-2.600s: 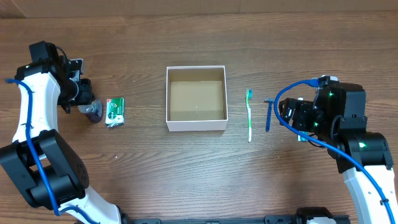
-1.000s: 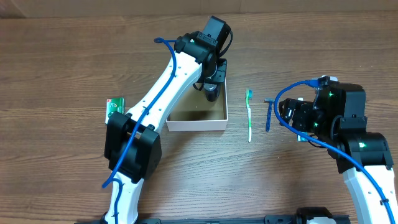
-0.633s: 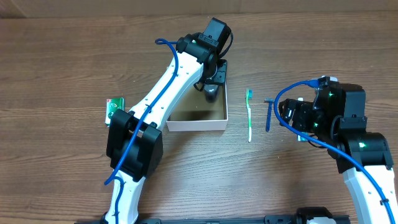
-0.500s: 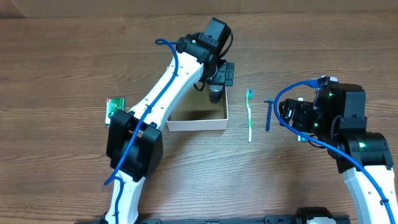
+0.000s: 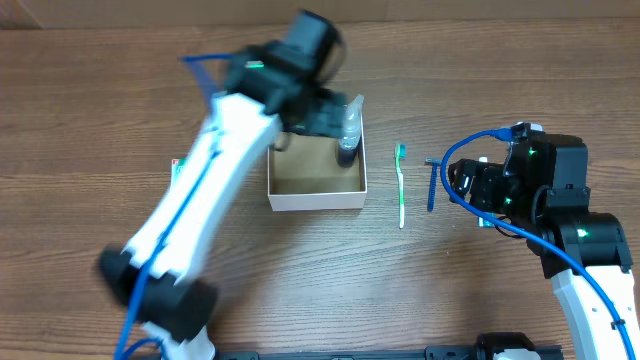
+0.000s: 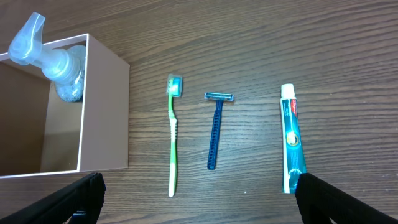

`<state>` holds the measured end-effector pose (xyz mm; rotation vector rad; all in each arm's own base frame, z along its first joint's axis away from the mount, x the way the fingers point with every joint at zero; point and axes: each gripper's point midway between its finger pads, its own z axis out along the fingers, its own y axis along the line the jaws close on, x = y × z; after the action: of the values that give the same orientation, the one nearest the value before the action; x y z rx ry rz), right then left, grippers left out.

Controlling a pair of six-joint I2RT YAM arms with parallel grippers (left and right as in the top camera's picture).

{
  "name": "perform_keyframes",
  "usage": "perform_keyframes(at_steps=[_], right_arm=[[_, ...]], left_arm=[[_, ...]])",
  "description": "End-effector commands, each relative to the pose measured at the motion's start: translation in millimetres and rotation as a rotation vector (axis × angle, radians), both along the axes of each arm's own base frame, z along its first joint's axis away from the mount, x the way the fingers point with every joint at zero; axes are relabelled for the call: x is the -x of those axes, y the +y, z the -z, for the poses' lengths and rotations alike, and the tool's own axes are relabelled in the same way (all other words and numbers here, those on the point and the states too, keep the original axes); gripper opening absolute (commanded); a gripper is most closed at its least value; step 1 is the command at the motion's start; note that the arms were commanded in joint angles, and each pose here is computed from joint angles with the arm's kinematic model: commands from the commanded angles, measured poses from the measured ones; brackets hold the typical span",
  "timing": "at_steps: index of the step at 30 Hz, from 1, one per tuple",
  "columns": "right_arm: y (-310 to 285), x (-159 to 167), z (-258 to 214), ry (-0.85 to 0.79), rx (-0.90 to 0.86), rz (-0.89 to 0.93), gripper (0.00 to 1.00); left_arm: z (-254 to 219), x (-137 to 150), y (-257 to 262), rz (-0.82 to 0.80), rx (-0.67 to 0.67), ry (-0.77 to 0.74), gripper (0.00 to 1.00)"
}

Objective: Pack container
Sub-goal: 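Carry the soap bottle into the box's back right corner and release, then return the left gripper to the green soap bar and grasp it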

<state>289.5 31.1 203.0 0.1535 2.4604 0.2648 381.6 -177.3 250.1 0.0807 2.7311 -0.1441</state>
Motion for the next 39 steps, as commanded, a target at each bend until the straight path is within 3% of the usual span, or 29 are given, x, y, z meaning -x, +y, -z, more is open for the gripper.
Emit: perform_keyframes(at_steps=[1,4,9,13,19,27,39], right_arm=[[-0.4,-4.8,-15.5,-0.043,0.004,0.003,1.00],[-0.5,-4.9,-15.5,-0.043,0.005,0.004,1.00],[-0.4,-4.9,-15.6,-0.043,0.004,0.004,1.00],[-0.4,-4.9,-15.6,-0.043,0.004,0.004,1.00],[-0.4,-4.9,-15.6,-0.043,0.004,0.004,1.00],[-0.5,-3.6,-14.4,-0.036,0.005,0.004,1.00],[-0.4,-3.7,-14.5,-0.037,0.005,0.003,1.00]], left_arm=[[-42.7,-0.8,97.9,-0.139,-0.094,-0.084,1.00],[-27.2,2.9,150.5,-0.227,-0.128,-0.004,1.00],[33.1,3.0,199.8,-0.297,-0.052,0.121,1.00],[110.9,9.5,213.9,-0.273,-0.002,0.206,1.00],[179.8,26.2,216.1,-0.266,-0.008,0.324,1.00],[226.0,23.2,227.8,-0.282,-0.007,0.394,1.00],[257.8,18.4,228.9,-0.225,0.021,0.422,1.00]])
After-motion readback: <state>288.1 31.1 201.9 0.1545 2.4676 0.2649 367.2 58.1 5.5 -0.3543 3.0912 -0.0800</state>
